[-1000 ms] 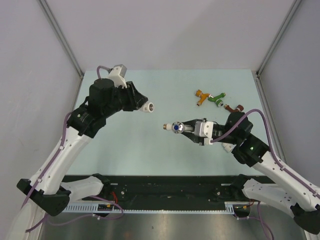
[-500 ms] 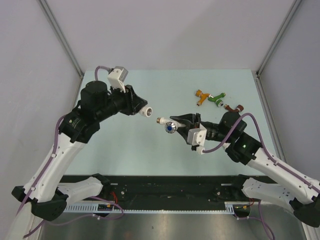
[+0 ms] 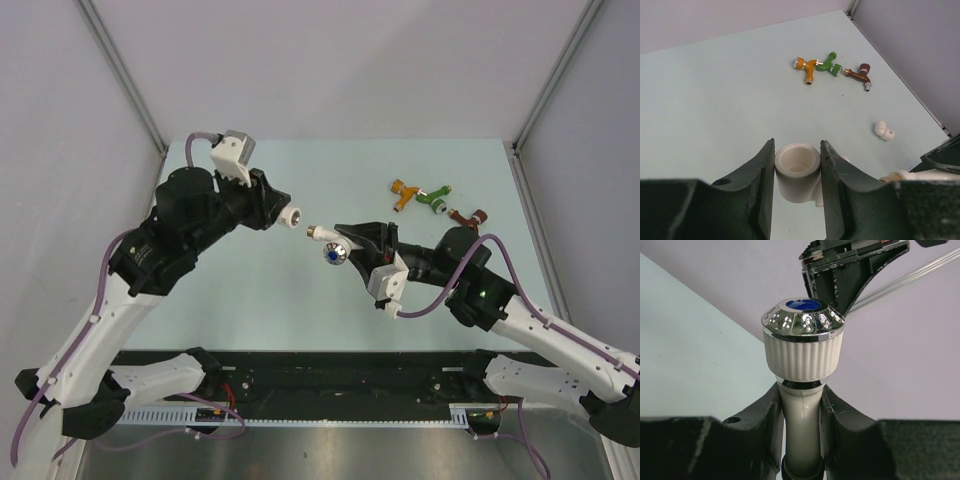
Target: Install the water faucets
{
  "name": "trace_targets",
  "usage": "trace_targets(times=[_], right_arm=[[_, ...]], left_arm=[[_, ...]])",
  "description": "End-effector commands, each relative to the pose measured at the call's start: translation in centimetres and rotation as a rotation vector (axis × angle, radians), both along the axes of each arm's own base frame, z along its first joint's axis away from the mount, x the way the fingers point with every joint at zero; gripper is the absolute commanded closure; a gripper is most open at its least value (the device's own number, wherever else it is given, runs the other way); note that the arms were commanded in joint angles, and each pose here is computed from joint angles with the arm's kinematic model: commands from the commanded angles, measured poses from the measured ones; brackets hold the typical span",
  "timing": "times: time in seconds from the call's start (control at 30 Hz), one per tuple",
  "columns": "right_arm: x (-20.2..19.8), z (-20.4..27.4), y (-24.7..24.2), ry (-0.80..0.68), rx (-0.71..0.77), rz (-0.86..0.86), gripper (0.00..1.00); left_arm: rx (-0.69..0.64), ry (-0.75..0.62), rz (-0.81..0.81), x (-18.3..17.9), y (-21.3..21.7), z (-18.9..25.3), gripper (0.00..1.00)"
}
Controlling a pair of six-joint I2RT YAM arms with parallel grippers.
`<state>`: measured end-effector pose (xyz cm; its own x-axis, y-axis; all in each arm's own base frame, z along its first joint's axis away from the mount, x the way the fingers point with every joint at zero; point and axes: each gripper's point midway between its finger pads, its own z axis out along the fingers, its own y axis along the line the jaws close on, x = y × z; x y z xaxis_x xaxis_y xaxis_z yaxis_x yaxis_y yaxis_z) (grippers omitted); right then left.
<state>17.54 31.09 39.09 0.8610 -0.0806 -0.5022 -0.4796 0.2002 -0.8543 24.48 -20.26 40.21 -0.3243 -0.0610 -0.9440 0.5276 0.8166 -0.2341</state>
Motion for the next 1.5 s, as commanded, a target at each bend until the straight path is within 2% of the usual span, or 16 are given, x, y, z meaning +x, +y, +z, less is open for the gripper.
trace_targets(times=[0.0, 0.37, 1.0, 1.47], right_arm=[[-0.3, 5.4, -0.7, -0.117, 0.134, -0.022, 1.0], [0.4, 5.9, 0.3, -0.145, 0.162, -0.02, 1.0], [0.6, 6.6, 0.8, -0.243, 0.176, -0.02, 1.0], [0.8, 5.7, 1.5, -0.229, 0.123, -0.004, 1.0]], left_arm=[[-0.027, -0.101, 0.087, -0.2, 1.9, 3.5, 1.0], [-0.044, -0.144, 0.135, -0.9, 1.9, 4.8, 1.0], [-0.002, -0.101, 0.103, -1.4, 0.4, 4.3, 1.0], [-0.012, -0.09, 0.11, -1.5, 0.3, 4.9, 1.0]])
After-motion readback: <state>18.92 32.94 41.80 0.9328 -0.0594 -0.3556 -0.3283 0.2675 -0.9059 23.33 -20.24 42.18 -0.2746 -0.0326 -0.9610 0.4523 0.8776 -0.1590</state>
